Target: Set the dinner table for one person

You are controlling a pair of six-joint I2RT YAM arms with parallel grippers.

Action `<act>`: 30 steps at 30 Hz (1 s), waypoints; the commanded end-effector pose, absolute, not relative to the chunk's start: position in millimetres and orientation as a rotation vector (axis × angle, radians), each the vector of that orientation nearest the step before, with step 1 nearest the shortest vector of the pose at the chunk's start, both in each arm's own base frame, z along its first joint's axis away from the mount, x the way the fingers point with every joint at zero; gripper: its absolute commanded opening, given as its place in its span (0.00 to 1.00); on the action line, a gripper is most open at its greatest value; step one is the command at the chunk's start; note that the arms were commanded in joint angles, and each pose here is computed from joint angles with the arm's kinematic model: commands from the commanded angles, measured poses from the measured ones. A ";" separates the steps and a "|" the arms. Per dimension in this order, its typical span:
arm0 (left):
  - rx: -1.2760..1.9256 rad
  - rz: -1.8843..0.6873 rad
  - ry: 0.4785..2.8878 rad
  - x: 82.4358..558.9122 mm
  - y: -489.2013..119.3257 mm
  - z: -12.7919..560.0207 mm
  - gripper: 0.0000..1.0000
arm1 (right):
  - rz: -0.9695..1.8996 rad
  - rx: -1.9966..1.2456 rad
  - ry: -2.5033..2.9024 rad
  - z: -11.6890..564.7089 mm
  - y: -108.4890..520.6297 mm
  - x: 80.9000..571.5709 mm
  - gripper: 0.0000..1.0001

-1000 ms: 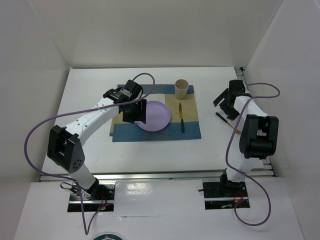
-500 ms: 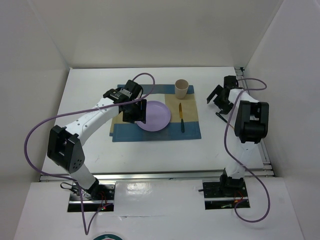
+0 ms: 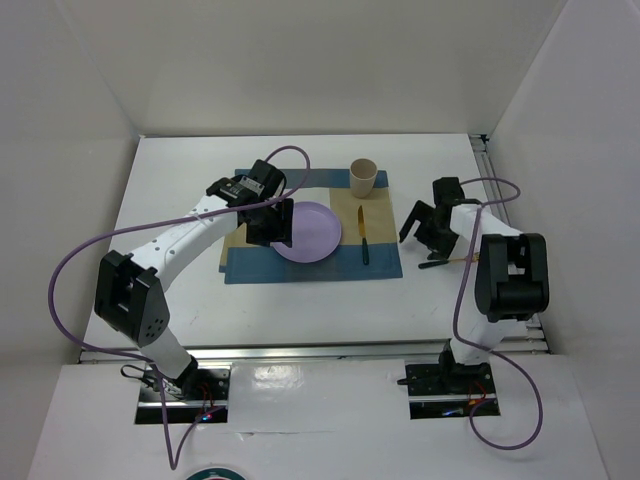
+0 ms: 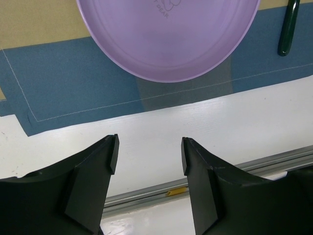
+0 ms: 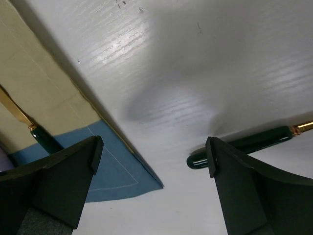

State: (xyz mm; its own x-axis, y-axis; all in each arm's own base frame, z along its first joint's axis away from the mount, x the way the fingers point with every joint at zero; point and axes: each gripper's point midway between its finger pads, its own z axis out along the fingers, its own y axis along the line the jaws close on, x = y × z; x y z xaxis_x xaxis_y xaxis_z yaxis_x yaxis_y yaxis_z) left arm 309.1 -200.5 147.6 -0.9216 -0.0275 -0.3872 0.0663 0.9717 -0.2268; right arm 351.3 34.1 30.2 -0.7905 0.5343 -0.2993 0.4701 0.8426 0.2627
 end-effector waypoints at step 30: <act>0.057 -0.360 2.677 306.1 -198.1 157.7 0.70 | -0.076 1.382 2.522 1.8 -19.6 300.2 0.62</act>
State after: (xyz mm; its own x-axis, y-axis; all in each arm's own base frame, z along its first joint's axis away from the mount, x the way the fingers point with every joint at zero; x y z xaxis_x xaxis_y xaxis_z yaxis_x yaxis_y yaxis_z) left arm 304.3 -199.9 143.3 -0.9244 -0.0254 -0.3806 0.0697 0.9698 -0.2339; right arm 293.7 -7.3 12.8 -0.5379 0.8206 -0.1931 0.8142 0.5651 0.1330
